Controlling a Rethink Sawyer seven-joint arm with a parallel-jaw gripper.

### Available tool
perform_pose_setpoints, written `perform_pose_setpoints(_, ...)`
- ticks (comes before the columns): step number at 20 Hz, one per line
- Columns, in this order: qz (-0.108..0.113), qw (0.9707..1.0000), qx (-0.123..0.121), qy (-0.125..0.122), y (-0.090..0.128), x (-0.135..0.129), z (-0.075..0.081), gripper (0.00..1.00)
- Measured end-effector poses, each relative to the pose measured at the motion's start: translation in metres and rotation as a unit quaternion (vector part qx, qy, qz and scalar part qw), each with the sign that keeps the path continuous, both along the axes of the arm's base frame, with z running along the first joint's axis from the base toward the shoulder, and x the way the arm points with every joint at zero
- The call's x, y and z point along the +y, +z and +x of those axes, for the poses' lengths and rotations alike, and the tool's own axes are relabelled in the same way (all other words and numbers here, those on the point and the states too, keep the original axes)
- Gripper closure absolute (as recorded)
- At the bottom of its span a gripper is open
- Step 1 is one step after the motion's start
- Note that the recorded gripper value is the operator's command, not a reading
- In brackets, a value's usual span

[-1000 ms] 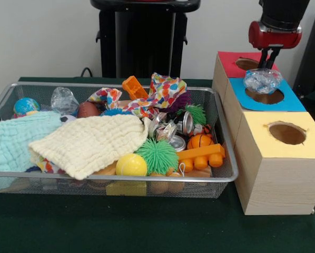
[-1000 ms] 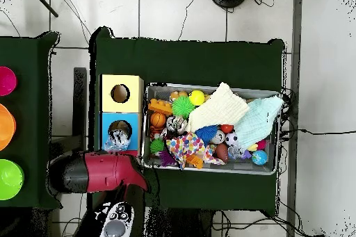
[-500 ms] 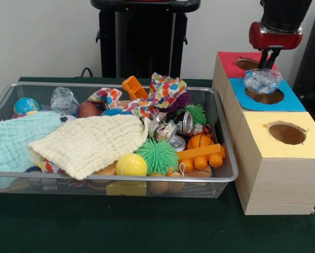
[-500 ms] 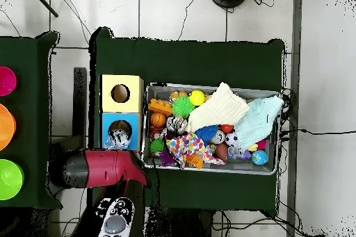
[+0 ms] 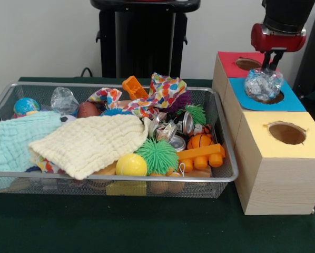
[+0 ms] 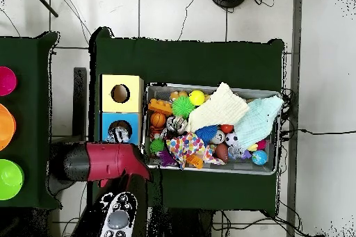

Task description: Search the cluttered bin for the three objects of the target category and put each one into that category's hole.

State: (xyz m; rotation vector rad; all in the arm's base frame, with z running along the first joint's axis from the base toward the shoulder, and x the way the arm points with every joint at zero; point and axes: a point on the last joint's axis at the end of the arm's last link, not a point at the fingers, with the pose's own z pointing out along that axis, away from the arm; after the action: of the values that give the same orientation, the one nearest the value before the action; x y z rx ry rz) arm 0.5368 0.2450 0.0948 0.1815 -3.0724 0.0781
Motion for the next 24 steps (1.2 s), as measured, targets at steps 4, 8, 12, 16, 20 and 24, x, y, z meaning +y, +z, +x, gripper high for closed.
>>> perform_pose_setpoints(4,0.001,0.9999,-0.013,-0.003,0.005,-0.003,0.014,1.0)
perform_pose_setpoints(8,0.003,0.9997,-0.025,-0.004,0.011,-0.003,0.027,1.0)
perform_pose_setpoints(12,0.005,0.9994,-0.035,-0.003,0.016,-0.002,0.037,1.0)
perform_pose_setpoints(16,0.007,0.9994,-0.035,-0.004,0.024,-0.001,0.043,1.0)
perform_pose_setpoints(20,0.01,0.9996,-0.023,-0.009,0.039,-0.005,0.047,1.0)
perform_pose_setpoints(24,0.015,0.9995,-0.007,-0.026,0.064,-0.021,0.056,1.0)
